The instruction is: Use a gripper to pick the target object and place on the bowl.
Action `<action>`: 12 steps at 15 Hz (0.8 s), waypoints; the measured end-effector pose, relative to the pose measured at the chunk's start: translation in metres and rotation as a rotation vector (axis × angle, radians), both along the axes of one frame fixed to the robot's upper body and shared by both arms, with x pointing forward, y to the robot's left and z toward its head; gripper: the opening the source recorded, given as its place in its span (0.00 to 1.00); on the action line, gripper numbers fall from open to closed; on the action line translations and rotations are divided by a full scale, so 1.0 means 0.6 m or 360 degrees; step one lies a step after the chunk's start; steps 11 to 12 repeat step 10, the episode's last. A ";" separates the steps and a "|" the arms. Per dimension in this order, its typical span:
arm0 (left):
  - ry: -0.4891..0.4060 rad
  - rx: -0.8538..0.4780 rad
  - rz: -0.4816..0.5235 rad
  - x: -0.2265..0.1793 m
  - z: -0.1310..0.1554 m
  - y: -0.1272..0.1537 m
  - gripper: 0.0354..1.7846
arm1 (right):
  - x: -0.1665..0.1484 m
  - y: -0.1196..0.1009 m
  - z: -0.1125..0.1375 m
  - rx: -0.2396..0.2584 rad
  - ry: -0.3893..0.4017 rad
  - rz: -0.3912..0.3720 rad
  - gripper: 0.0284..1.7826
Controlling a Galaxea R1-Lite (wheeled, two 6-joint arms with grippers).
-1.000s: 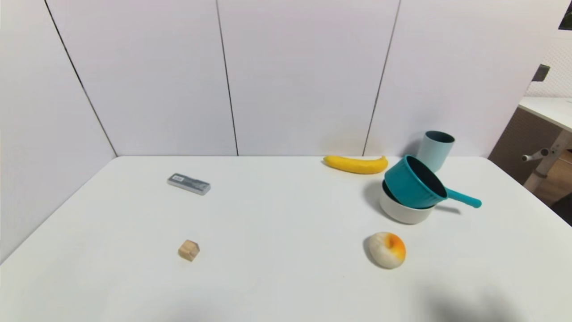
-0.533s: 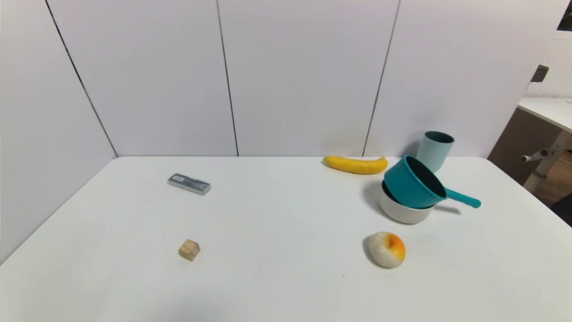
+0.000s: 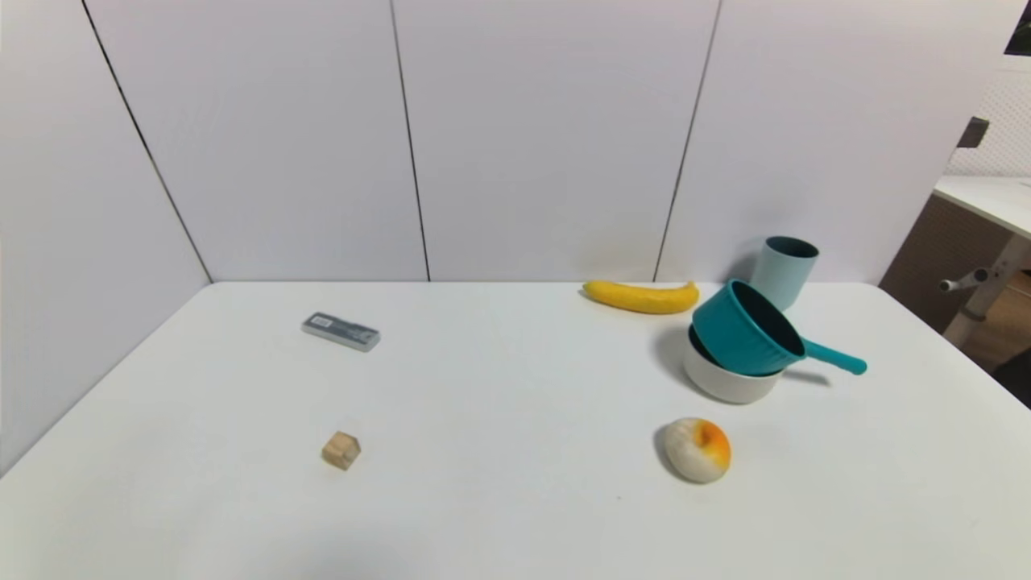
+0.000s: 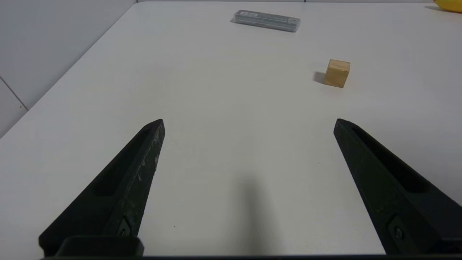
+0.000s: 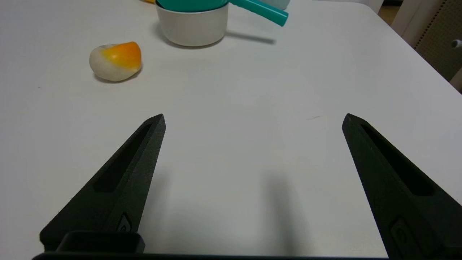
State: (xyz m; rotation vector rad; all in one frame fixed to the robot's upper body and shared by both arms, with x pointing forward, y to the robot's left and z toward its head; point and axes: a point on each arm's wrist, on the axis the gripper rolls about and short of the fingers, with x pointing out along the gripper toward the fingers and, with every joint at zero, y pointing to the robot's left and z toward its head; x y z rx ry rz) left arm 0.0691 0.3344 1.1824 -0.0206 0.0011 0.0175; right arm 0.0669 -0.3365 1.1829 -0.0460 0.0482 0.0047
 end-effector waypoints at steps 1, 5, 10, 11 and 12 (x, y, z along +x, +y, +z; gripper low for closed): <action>0.0000 0.0000 0.0000 0.000 0.000 0.000 0.94 | 0.000 0.000 0.000 -0.0005 -0.0004 0.0002 0.95; -0.0001 -0.0001 -0.0001 0.000 0.000 0.000 0.94 | 0.000 0.000 0.000 0.0006 -0.0005 0.0002 0.95; -0.0001 0.0000 0.0000 0.000 0.000 0.000 0.94 | 0.000 0.000 0.000 0.0013 -0.0005 -0.0002 0.95; -0.0001 0.0000 0.0000 0.000 0.000 0.000 0.94 | 0.000 0.000 0.000 0.0013 -0.0005 -0.0002 0.95; -0.0001 0.0000 0.0000 0.000 0.000 0.000 0.94 | 0.000 0.000 0.000 0.0013 -0.0005 -0.0002 0.95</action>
